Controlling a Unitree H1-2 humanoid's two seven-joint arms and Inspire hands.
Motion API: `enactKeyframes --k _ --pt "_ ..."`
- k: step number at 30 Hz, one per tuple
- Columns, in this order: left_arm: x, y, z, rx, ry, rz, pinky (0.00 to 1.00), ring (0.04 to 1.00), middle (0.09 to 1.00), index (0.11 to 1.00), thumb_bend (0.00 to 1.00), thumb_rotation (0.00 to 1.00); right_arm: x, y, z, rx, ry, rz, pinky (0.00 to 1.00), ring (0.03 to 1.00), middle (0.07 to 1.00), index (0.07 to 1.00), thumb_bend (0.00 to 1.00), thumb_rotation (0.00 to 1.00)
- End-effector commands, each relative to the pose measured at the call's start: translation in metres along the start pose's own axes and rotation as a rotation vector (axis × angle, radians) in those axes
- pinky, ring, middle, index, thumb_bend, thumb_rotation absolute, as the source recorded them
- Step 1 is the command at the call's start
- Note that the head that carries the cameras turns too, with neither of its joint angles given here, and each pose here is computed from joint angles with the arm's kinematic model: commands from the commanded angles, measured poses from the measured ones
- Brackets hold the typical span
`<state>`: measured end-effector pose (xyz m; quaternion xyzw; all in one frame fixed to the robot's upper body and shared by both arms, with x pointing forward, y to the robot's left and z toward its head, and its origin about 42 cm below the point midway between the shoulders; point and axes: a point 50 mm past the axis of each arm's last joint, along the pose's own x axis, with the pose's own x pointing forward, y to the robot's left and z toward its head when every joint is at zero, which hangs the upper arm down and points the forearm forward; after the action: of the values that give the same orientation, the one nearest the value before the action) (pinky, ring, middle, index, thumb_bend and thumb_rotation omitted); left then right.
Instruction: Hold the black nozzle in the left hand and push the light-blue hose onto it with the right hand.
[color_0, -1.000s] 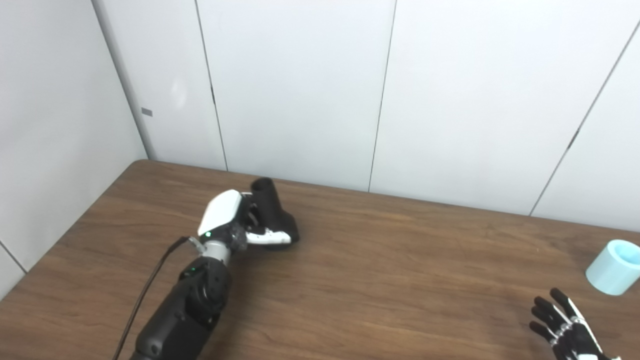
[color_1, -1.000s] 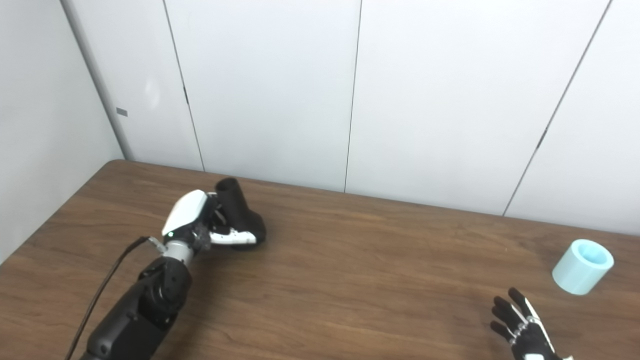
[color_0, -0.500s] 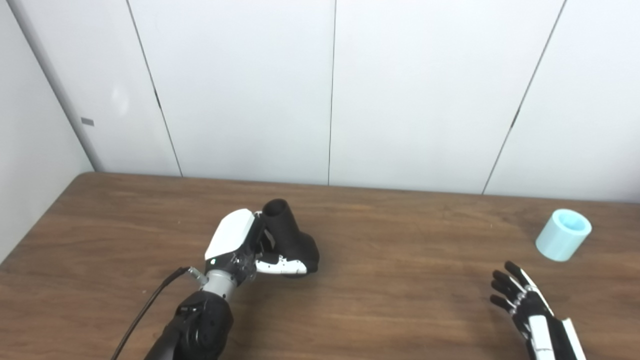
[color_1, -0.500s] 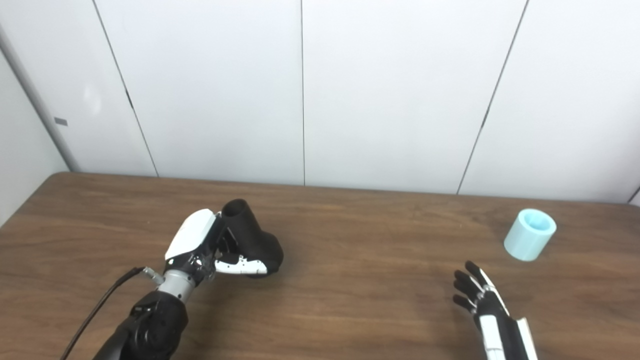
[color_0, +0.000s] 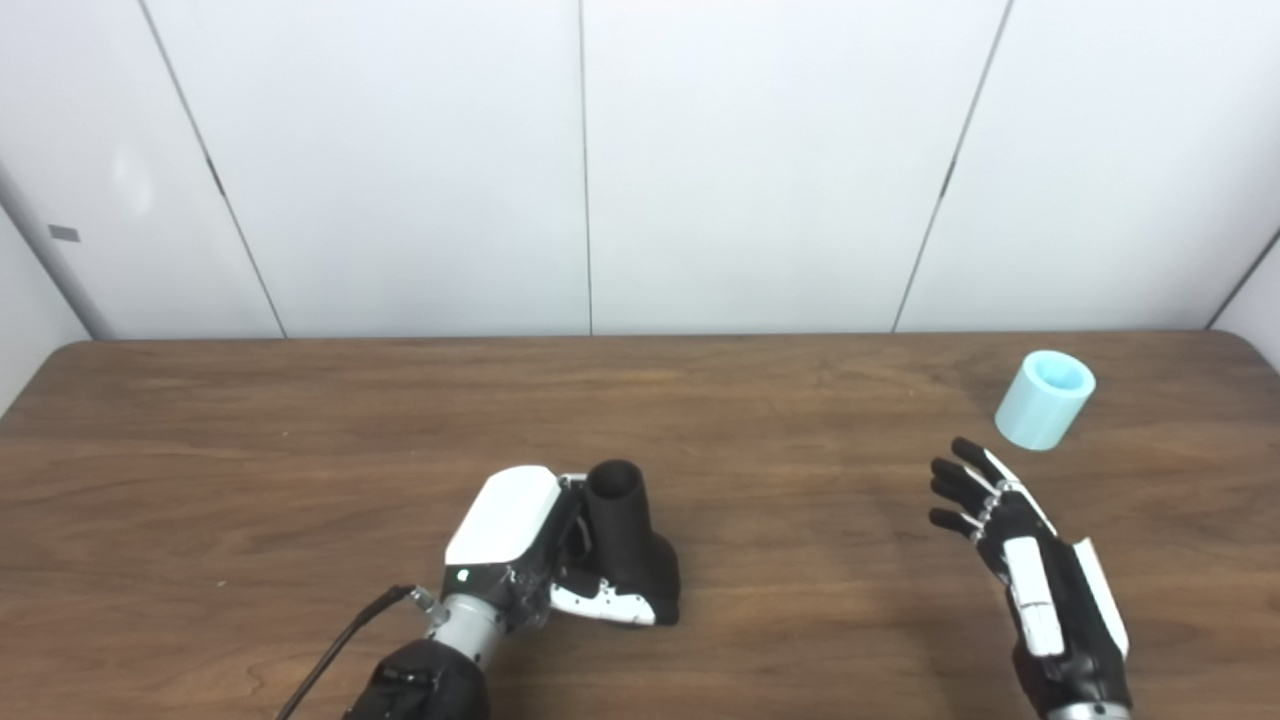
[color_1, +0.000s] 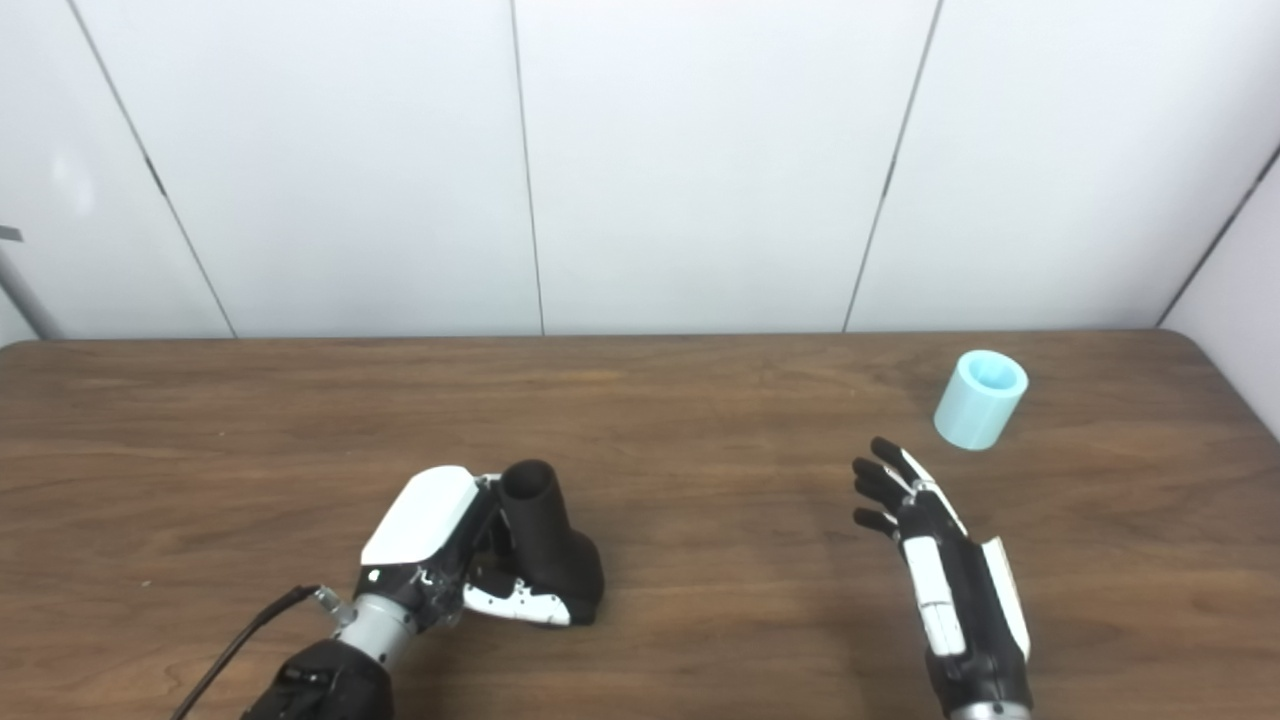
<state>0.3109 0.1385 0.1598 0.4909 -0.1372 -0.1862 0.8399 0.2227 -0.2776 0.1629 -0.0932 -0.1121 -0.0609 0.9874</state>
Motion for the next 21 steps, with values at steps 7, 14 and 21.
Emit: enactKeyframes --k 7,14,21 --pt "-0.002 -0.019 0.020 0.043 -0.105 -0.055 0.39 0.458 0.482 0.479 0.49 0.00 0.013 -0.015 0.029 -0.101 -0.123 0.011 0.75 0.840 0.833 0.861 0.52 1.00" --pt "-0.006 -0.029 0.020 0.066 -0.119 -0.066 0.34 0.458 0.476 0.496 0.48 0.00 0.023 -0.026 0.042 -0.185 -0.177 0.009 0.77 0.853 0.831 0.856 0.54 0.99" --pt "-0.009 -0.041 0.015 0.133 -0.143 -0.078 0.35 0.458 0.464 0.490 0.48 0.00 0.043 -0.046 0.055 -0.234 -0.221 0.006 0.79 0.853 0.835 0.865 0.52 0.97"
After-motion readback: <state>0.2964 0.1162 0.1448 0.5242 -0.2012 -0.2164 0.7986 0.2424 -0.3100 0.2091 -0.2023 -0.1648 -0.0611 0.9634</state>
